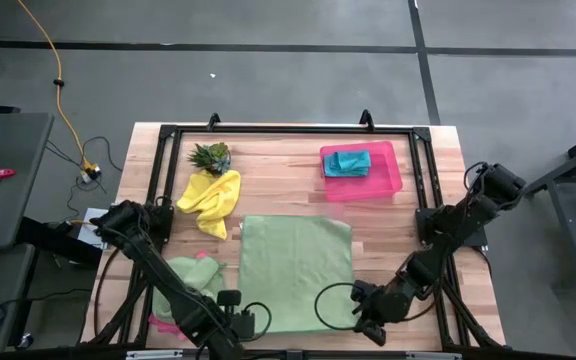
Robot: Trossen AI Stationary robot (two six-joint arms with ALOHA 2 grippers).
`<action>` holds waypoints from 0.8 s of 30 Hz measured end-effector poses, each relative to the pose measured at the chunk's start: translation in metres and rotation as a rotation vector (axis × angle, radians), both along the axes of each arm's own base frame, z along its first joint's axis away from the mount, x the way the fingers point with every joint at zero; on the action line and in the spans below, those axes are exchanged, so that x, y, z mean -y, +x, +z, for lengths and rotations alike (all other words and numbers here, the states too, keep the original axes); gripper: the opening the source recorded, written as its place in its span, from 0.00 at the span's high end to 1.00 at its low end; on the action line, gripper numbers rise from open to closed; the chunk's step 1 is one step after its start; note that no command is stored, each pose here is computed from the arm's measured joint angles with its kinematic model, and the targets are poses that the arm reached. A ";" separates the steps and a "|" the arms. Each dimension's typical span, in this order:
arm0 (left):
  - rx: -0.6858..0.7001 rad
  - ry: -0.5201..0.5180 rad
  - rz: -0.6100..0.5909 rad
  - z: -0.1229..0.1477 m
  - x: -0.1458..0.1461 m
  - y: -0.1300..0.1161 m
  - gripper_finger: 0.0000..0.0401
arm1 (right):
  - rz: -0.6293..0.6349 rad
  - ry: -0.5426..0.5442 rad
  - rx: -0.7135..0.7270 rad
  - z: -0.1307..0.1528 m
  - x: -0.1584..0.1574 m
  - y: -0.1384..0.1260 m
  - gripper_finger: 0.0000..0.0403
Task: Fold microfiber towels
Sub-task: Fold the right green microfiber cloth
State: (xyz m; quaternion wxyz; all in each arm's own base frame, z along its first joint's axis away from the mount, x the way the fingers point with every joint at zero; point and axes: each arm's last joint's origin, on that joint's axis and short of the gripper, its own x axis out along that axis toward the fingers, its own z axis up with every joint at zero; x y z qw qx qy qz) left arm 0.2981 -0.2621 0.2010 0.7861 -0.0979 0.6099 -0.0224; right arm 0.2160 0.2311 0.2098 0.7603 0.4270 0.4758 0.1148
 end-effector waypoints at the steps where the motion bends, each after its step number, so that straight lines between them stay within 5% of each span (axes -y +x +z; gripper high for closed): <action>1: -0.008 -0.013 -0.018 0.001 -0.002 0.001 1.00 | 0.009 0.024 0.001 0.001 -0.001 0.000 1.00; 11: -0.025 0.057 -0.176 0.031 -0.042 0.003 1.00 | 0.052 0.049 -0.007 0.002 0.011 0.013 1.00; 24: -0.030 0.373 -0.096 0.039 -0.122 0.024 1.00 | -0.068 -0.200 -0.173 -0.016 0.061 0.027 1.00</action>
